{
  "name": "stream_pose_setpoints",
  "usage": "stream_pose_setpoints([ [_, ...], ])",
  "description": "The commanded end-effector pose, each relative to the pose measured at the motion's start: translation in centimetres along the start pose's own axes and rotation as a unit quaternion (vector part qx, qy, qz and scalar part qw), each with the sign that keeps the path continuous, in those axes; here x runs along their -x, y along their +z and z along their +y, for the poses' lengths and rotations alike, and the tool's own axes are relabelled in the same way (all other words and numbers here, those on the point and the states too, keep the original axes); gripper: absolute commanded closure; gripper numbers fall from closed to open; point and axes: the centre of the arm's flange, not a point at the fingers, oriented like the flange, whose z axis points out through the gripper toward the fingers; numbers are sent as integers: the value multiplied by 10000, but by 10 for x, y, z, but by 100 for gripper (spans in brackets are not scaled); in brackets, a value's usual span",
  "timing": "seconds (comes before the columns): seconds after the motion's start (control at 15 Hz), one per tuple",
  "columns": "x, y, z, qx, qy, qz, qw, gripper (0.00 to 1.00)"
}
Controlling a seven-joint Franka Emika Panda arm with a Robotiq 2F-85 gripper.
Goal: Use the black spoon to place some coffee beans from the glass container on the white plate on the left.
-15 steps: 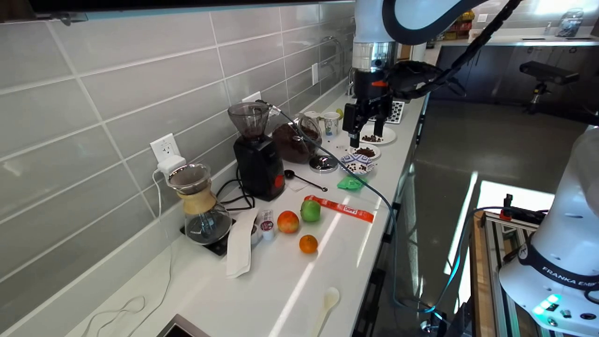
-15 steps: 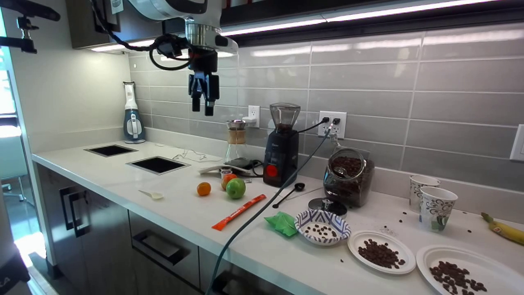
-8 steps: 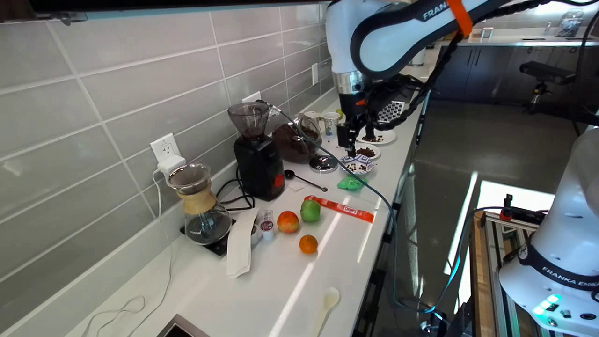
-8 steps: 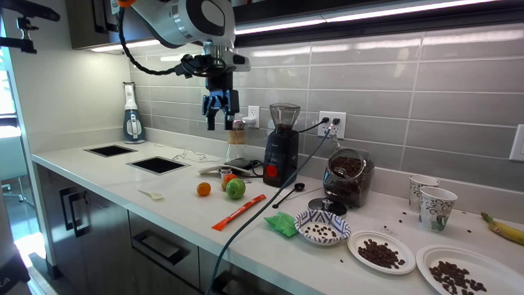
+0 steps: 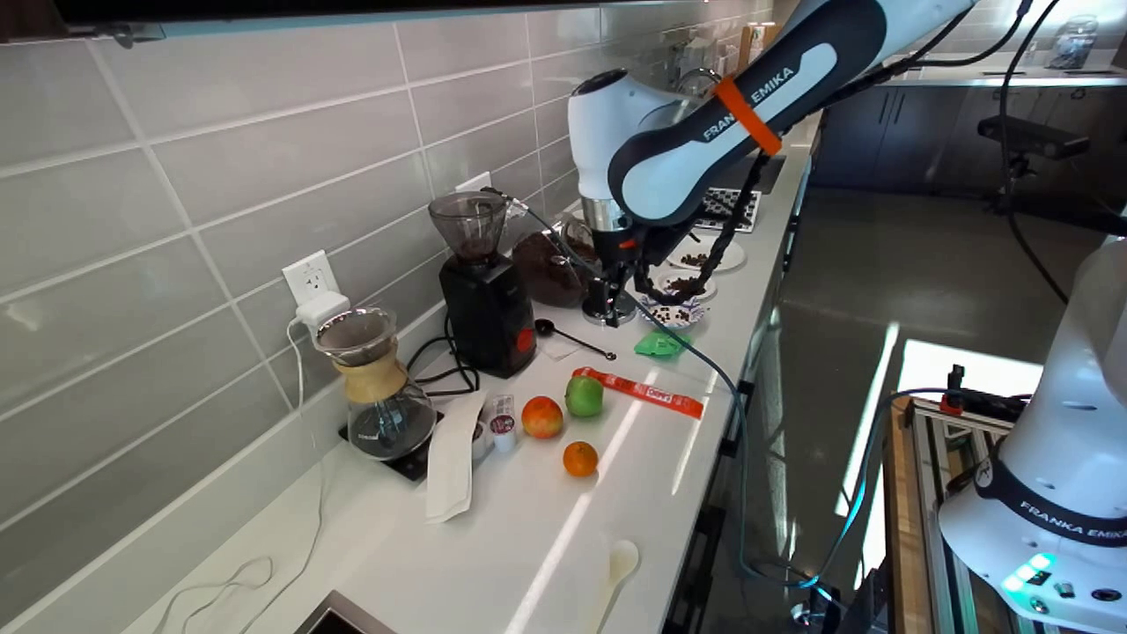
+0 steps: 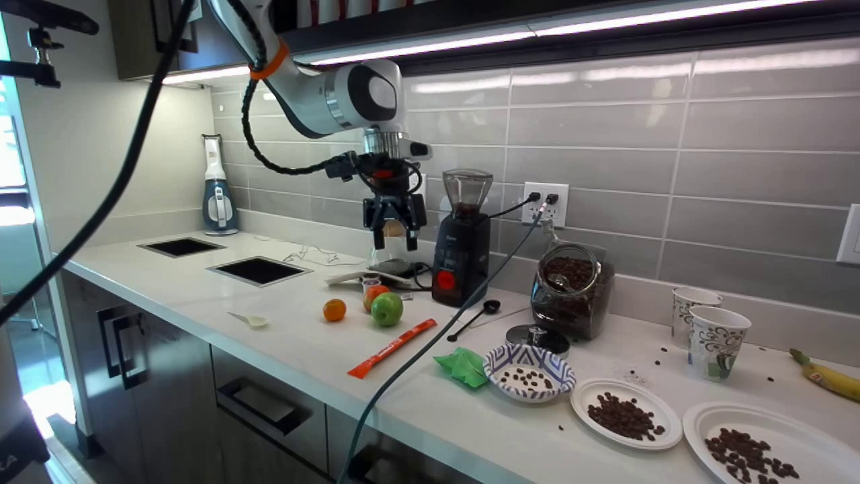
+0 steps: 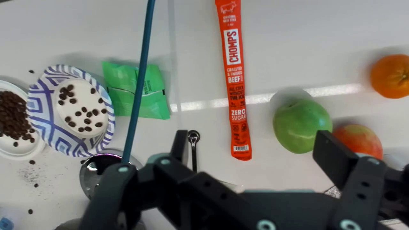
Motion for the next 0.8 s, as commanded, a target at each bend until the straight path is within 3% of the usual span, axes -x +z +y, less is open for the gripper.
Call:
stream_pose_setpoints([
  [0.0,-4,10,0,-117,-7,-71,9999,0],
  [0.6,-17,22,1,-323,-19,-180,9993,0],
  [0.73,-33,23,10,-479,360,-35,9982,0],
])
